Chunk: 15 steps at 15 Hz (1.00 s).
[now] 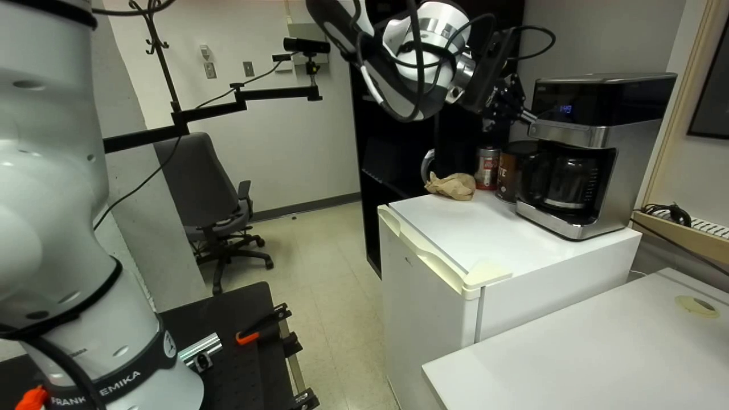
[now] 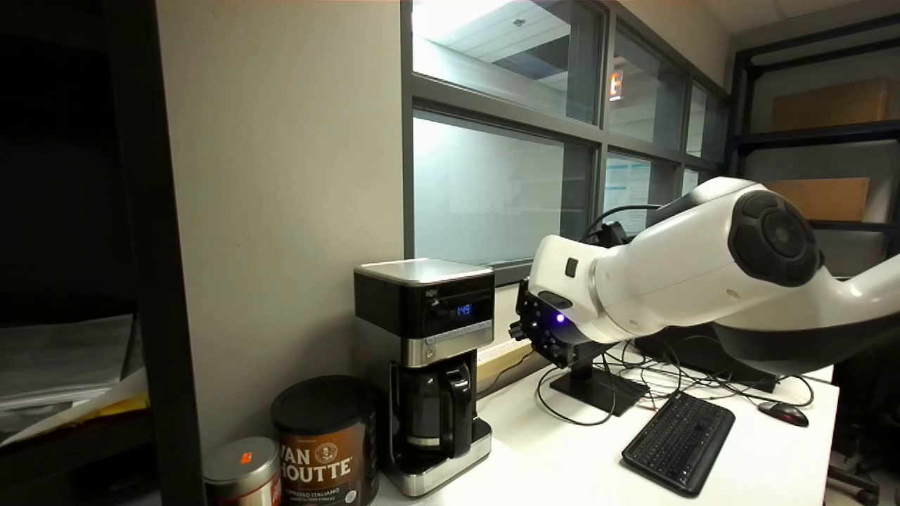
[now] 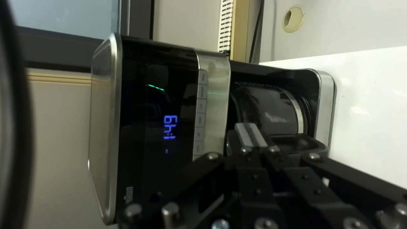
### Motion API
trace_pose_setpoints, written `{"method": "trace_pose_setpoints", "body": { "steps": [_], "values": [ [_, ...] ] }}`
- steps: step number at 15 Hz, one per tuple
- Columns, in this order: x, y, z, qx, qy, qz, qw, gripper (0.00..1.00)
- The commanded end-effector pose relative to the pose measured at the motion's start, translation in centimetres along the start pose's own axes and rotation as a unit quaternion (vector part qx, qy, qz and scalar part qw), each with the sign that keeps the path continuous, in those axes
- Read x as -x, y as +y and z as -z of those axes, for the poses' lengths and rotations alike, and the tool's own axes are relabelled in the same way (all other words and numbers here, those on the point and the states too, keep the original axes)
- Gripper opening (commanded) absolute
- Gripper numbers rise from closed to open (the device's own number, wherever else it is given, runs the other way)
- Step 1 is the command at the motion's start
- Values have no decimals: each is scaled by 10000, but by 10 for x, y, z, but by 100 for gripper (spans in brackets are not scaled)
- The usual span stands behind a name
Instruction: Press the button on the coffee machine
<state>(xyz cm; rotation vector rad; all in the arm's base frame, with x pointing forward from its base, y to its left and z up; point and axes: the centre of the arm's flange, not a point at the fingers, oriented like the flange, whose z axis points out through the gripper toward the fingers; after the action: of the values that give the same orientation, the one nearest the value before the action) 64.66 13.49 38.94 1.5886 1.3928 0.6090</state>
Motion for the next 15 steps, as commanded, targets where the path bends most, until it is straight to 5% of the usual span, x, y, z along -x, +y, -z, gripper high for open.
{"method": "trace_pose_setpoints", "body": {
  "steps": [1,15],
  "values": [
    [-28,3,-14,172,300,99,9994,0],
    [-62,-2,-44,368,704,139,9967,0]
  ]
}}
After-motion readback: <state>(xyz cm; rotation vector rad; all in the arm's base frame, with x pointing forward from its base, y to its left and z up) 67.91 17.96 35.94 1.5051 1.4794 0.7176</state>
